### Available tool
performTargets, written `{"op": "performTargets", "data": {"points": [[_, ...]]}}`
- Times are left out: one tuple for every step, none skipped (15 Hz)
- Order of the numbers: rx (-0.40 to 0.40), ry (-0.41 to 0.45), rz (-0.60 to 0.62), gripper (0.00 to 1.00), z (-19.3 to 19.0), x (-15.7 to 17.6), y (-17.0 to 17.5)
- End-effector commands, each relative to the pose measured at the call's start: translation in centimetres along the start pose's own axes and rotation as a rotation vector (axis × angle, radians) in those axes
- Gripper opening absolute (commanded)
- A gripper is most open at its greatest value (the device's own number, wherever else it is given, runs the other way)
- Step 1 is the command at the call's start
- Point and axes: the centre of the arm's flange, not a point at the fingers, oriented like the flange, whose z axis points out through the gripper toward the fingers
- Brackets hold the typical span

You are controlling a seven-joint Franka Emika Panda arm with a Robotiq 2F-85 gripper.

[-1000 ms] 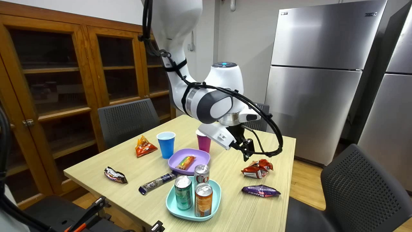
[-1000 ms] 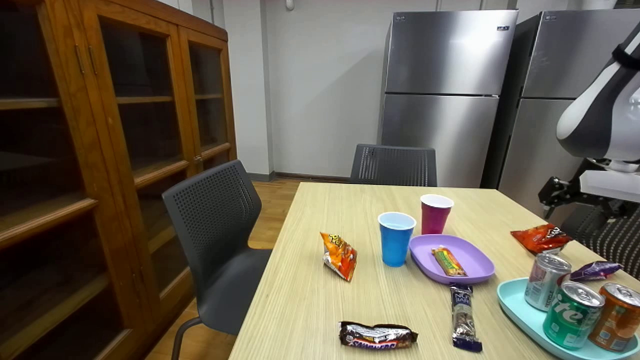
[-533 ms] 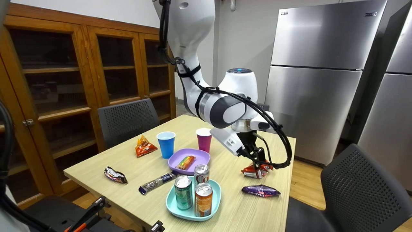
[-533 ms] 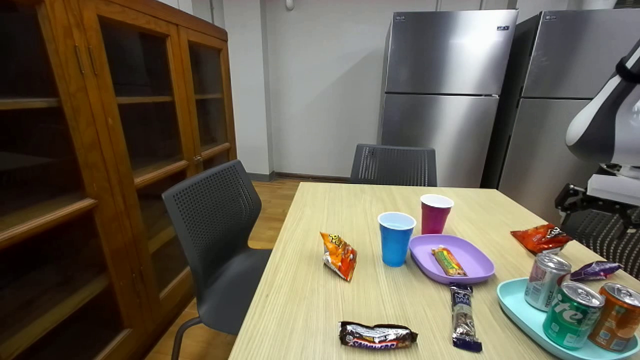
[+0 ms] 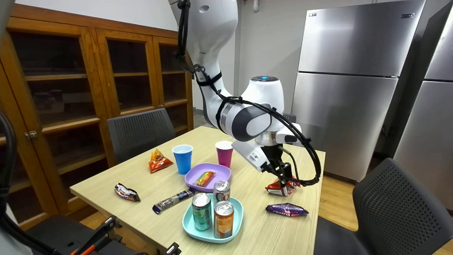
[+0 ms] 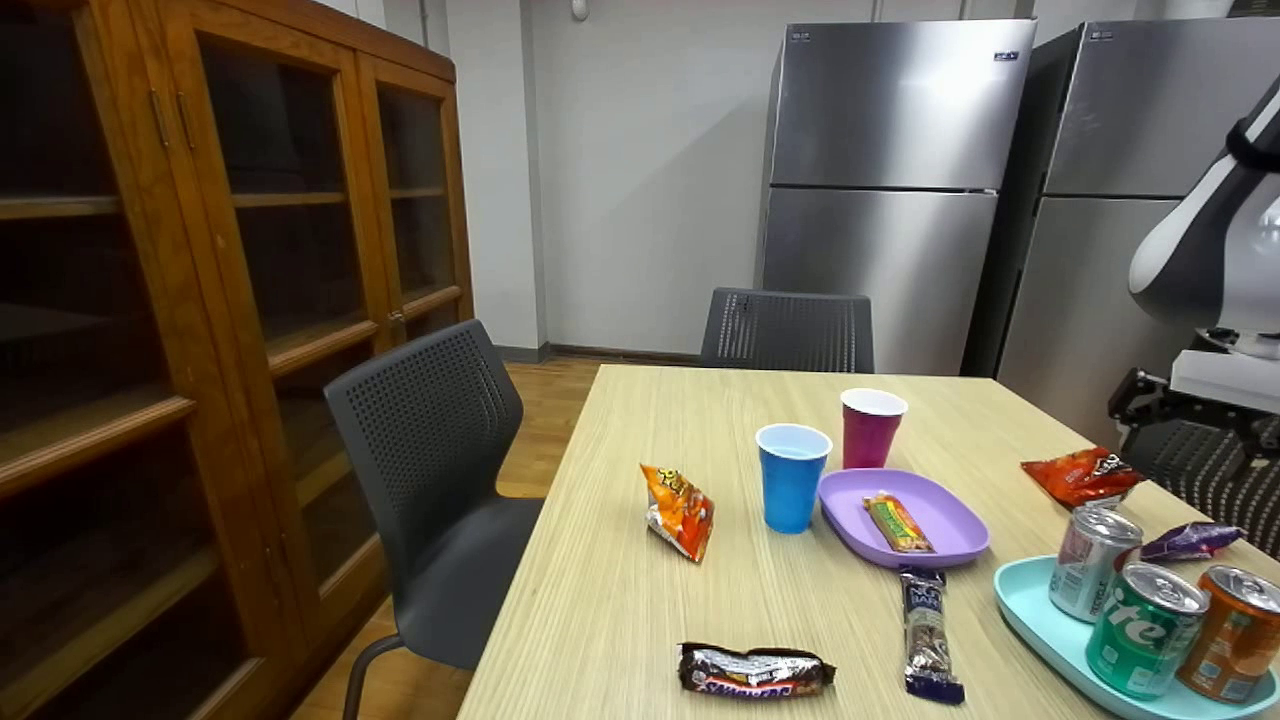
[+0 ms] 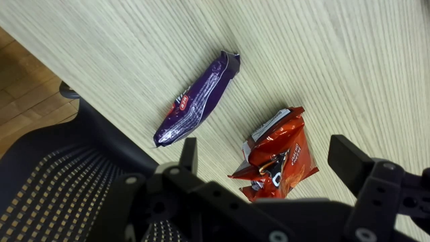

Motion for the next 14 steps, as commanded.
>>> {"op": "performTargets", "data": {"points": [[0.002, 0.001, 0.025, 1.00, 0.3, 0.6, -0.1], [0.001, -0.003, 0.043, 1.00, 0.6, 1.0, -0.1], [-0.003, -0.004, 0.059, 1.00, 1.0, 1.4, 0.0], [-0.006, -0.013, 0.074, 1.00, 1.4, 1.8, 0.1], [-0.013, -0.014, 0.090, 1.00, 1.9, 2.3, 0.2], [-0.021, -0.012, 0.105, 1.00, 2.4, 2.7, 0.3], [-0.029, -0.021, 0.121, 1.00, 2.9, 3.1, 0.5], [-0.038, -0.028, 0.138, 1.00, 3.5, 3.4, 0.8], [-0.051, -0.036, 0.152, 1.00, 4.2, 3.7, 1.0], [-0.063, -0.043, 0.168, 1.00, 4.8, 4.0, 1.2], [-0.079, -0.048, 0.177, 1.00, 5.4, 4.3, 1.4], [-0.091, -0.056, 0.187, 1.00, 5.9, 4.4, 1.6], [-0.103, -0.070, 0.196, 1.00, 6.3, 4.6, 1.8], [-0.113, -0.088, 0.203, 1.00, 6.8, 4.7, 1.9]]}}
